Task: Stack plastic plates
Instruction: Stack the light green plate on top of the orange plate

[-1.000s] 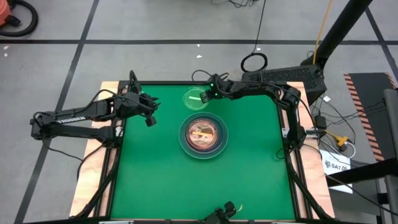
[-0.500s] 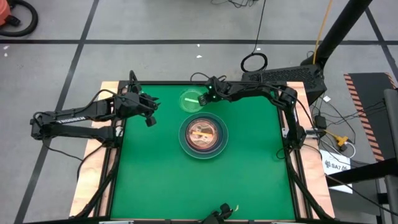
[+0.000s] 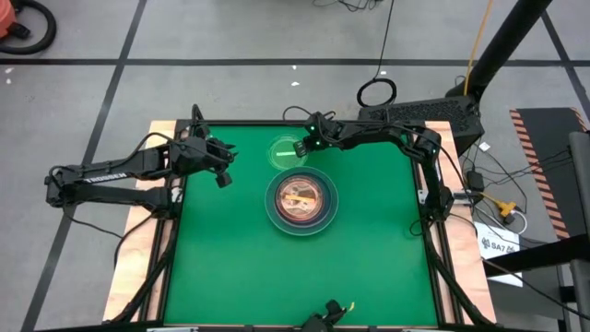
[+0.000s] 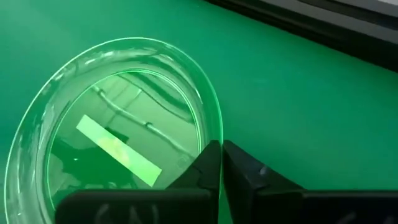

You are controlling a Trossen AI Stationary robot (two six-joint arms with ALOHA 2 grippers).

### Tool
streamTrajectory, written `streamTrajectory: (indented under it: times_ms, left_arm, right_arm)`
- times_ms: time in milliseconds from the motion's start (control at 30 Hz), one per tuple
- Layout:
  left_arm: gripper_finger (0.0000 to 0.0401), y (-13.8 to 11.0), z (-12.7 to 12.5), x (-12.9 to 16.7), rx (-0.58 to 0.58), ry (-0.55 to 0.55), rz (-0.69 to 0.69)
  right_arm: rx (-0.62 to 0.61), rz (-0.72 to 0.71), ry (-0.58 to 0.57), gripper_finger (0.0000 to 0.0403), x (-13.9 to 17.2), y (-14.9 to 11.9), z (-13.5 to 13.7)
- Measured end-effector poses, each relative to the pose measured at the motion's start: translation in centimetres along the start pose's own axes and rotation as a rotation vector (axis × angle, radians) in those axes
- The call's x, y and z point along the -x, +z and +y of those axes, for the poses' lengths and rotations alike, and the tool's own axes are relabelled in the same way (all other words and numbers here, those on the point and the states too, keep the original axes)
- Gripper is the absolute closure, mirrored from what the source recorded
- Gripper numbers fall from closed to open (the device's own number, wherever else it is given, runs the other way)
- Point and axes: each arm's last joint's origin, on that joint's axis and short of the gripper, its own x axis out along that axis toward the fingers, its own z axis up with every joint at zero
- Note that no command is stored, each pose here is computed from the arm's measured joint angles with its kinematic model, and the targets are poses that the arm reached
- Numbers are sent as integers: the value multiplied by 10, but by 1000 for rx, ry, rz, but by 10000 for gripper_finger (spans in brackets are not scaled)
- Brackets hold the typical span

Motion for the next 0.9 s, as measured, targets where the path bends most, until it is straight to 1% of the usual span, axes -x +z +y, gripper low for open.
streamTrajectory:
  times_ms: [167, 333, 433, 567, 633, 700, 767, 833, 900]
  left_arm:
    - [295, 0, 0, 0, 2, 0, 0]
    - [295, 0, 0, 0, 7, 0, 0]
    - [295, 0, 0, 0, 13, 0, 0]
    - [295, 0, 0, 0, 14, 0, 1]
    - [295, 0, 0, 0, 15, 0, 1]
    - [295, 0, 0, 0, 21, 0, 1]
    - [295, 0, 0, 0, 24, 0, 1]
    - [295, 0, 0, 0, 24, 0, 1]
    - [295, 0, 0, 0, 25, 0, 1]
  right_arm:
    - [5, -40, 24, 400, 2, 5, 2]
    - [21, -103, 47, 401, 19, 21, 2]
    - [39, -128, 103, 402, 34, 31, 3]
    - [70, -181, 189, 402, 62, 47, 10]
    - [87, -185, 254, 402, 75, 51, 14]
    - [109, -160, 350, 402, 88, 53, 19]
    - [145, -96, 456, 402, 100, 50, 27]
    - [189, -8, 542, 402, 111, 43, 35]
    - [231, 109, 585, 402, 119, 29, 43]
